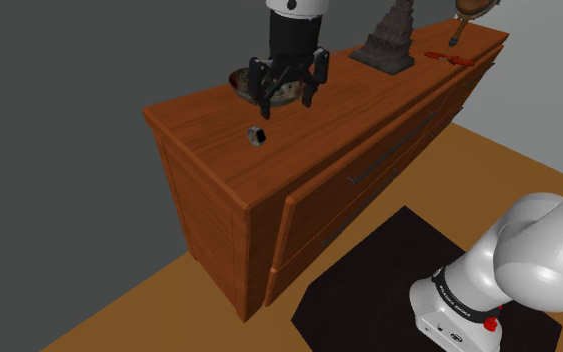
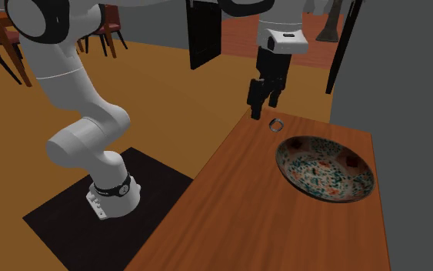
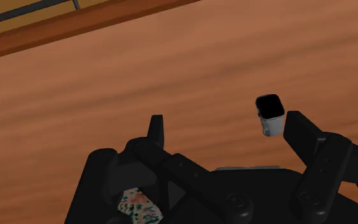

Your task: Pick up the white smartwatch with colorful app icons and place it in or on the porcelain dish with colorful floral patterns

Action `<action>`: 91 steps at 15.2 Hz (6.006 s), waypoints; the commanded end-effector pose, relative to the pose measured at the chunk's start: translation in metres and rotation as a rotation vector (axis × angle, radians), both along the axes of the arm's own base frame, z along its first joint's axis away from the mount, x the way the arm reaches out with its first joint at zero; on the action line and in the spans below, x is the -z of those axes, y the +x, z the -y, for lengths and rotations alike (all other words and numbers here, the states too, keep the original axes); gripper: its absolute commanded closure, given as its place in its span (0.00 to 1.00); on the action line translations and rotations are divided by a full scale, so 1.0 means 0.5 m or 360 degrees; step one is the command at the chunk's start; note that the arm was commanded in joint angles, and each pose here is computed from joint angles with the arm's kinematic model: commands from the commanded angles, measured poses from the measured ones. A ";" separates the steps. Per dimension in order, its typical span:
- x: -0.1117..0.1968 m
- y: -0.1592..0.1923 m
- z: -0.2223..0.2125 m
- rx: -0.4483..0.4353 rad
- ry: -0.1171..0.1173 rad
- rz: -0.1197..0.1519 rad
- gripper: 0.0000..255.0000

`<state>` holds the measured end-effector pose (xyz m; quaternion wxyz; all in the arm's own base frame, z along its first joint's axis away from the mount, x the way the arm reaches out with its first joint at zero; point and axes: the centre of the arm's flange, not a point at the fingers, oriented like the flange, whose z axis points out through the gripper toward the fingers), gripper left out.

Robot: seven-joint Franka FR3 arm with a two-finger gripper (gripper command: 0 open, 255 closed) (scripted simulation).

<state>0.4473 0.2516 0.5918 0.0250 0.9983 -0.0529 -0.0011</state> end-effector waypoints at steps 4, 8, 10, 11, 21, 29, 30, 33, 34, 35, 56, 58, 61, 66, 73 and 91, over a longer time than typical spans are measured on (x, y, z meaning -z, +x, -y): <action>0.008 0.038 -0.103 -0.0016 -0.0018 0.0004 0.00; 0.050 0.038 -0.100 -0.0016 -0.0018 0.0004 0.00; 0.071 0.038 -0.099 -0.0016 -0.0018 0.0004 0.00; 0.088 0.038 -0.098 -0.0016 -0.0018 0.0004 0.00; 0.088 0.038 -0.098 -0.0016 -0.0018 0.0004 1.00; 0.088 0.038 -0.098 -0.0016 -0.0018 0.0004 1.00; 0.078 0.038 -0.098 -0.0016 -0.0018 0.0004 1.00; 0.046 0.038 -0.098 -0.0016 -0.0018 0.0004 1.00; 0.035 0.038 -0.098 -0.0016 -0.0018 0.0004 1.00; 0.025 0.038 -0.098 -0.0016 -0.0018 0.0004 1.00; -0.161 0.116 -0.027 -0.0016 -0.0018 0.0004 1.00; -0.166 0.154 0.008 -0.0016 -0.0018 0.0004 1.00; -0.173 0.213 0.062 -0.0016 -0.0018 0.0004 1.00; -0.185 0.310 0.150 -0.0016 -0.0018 0.0004 1.00; -0.124 0.325 0.164 -0.0016 -0.0018 0.0004 1.00; -0.012 0.325 0.164 -0.0016 -0.0018 0.0004 1.00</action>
